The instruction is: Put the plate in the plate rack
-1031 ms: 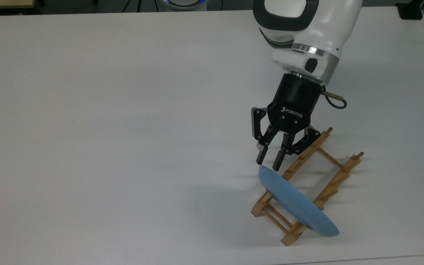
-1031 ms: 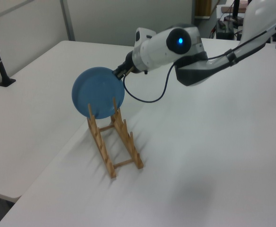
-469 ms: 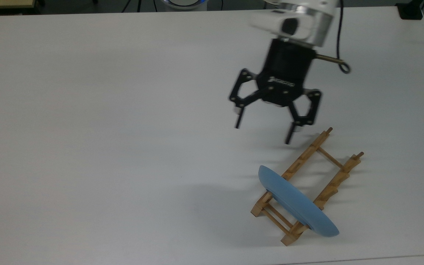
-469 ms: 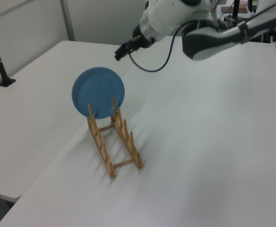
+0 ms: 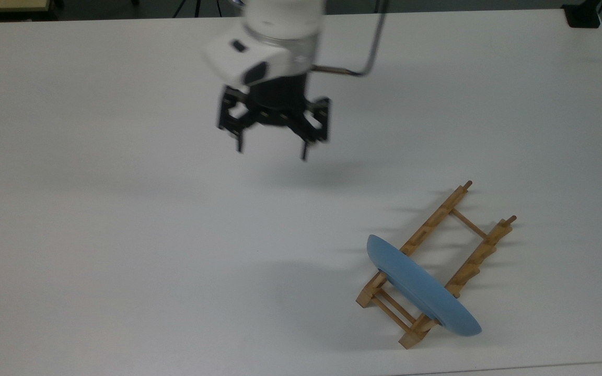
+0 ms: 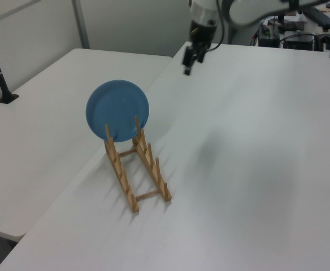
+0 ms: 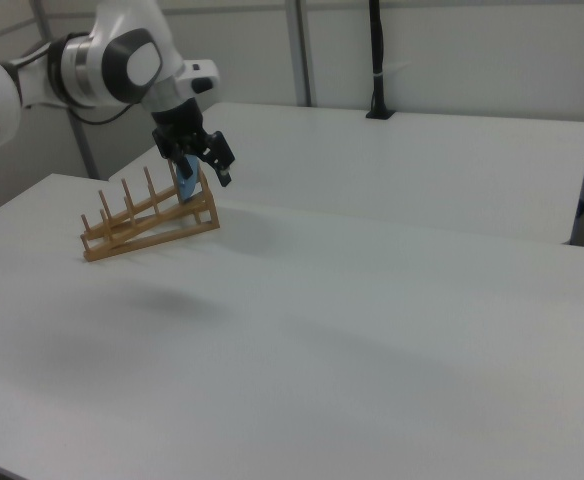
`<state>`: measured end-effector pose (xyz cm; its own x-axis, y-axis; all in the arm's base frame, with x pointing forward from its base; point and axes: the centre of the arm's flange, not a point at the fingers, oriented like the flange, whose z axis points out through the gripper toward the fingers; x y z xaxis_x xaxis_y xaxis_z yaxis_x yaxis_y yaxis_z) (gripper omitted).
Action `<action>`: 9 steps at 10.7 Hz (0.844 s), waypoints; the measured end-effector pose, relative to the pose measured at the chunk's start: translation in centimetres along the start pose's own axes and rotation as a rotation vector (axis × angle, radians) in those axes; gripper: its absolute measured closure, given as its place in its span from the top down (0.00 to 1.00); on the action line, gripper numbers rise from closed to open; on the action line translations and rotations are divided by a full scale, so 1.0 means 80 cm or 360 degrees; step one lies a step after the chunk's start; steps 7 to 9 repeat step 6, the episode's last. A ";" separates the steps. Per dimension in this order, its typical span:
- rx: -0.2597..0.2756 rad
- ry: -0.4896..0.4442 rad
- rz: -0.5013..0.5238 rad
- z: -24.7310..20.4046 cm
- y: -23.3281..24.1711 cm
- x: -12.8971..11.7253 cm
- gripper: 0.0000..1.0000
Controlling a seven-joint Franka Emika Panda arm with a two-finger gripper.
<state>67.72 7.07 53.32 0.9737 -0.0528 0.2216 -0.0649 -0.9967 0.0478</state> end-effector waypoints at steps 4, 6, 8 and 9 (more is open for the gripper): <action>0.0072 -0.0307 -0.0097 -0.059 0.081 -0.046 1.00; 0.0071 -0.0324 -0.0079 -0.074 0.093 -0.063 1.00; 0.0071 -0.0324 -0.0079 -0.074 0.093 -0.063 1.00; 0.0071 -0.0324 -0.0079 -0.074 0.093 -0.063 1.00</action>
